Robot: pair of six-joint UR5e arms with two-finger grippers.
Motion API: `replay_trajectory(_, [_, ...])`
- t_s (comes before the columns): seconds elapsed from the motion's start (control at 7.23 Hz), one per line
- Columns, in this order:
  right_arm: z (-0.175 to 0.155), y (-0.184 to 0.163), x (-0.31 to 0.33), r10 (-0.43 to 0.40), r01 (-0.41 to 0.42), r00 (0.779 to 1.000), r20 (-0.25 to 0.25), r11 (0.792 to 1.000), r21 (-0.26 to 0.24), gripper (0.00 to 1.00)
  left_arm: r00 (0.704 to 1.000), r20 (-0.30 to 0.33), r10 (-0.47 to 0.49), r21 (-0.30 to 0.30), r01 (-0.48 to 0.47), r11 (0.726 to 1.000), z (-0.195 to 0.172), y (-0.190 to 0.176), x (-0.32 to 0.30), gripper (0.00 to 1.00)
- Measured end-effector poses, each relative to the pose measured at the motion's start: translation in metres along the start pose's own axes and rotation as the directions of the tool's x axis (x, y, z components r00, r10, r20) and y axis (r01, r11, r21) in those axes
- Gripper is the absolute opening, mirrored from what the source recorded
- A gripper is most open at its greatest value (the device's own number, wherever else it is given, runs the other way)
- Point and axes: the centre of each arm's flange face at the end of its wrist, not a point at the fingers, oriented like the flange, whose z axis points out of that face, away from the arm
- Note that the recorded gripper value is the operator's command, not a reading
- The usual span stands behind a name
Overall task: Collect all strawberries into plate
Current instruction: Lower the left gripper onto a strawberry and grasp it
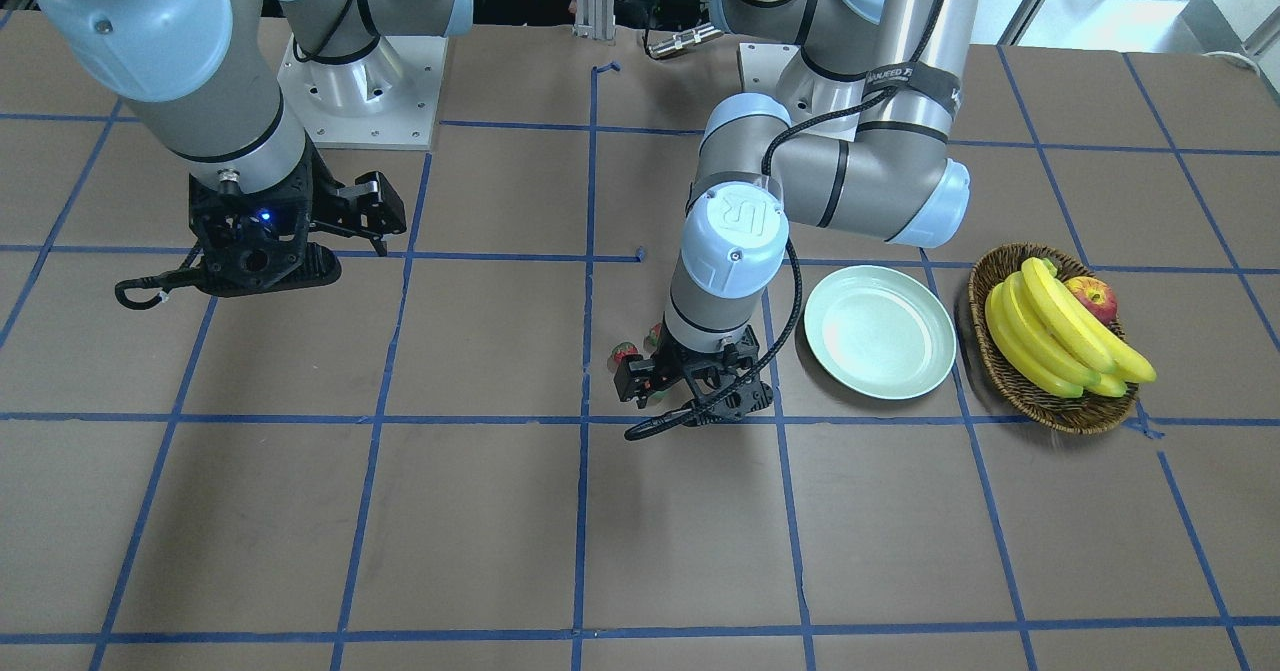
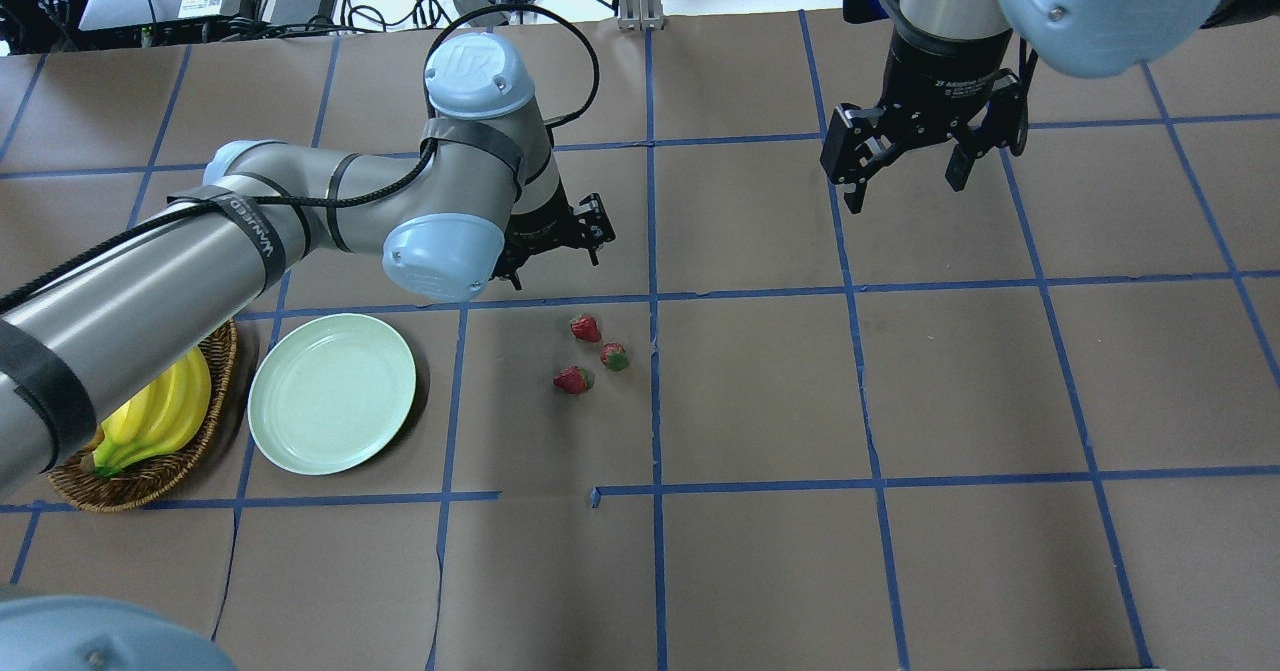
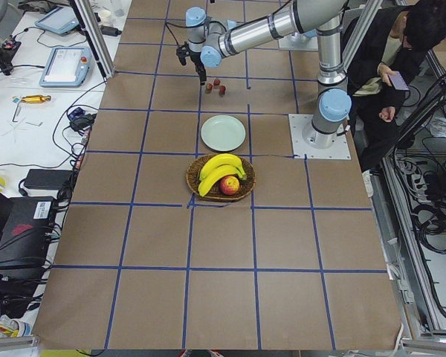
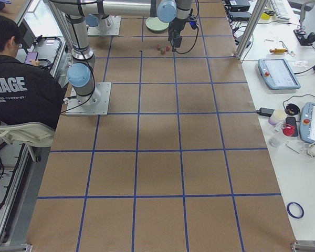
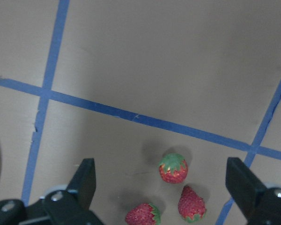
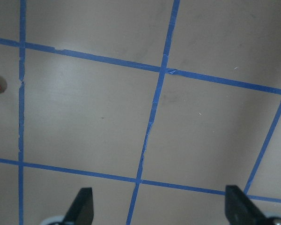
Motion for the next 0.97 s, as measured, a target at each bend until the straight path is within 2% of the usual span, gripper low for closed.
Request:
replay_trajectory(0.28, [0.010, 0.001, 0.000, -0.001, 0.001, 1.000, 0.003, 1.000, -0.015, 1.00, 1.000, 0.012, 0.007, -0.032, -0.006, 0.999, 0.025, 0.005, 0.011, 1.00])
replay_trajectory(0.55, [0.017, 0.002, -0.001, 0.000, 0.001, 1.000, 0.004, 1.000, -0.026, 1.00, 1.000, 0.026, 0.008, -0.057, -0.006, 0.998, 0.043, 0.007, 0.014, 0.94])
replay_trajectory(0.69, [0.019, 0.002, -0.001, 0.001, -0.001, 1.000, 0.005, 1.000, -0.030, 1.00, 0.999, 0.032, 0.007, -0.068, -0.005, 0.998, 0.049, 0.007, 0.014, 0.90])
replay_trajectory(0.97, [0.022, 0.002, -0.002, 0.004, -0.004, 1.000, 0.006, 0.999, -0.032, 1.00, 0.999, 0.032, 0.006, -0.099, -0.002, 0.995, 0.060, 0.009, 0.015, 0.75])
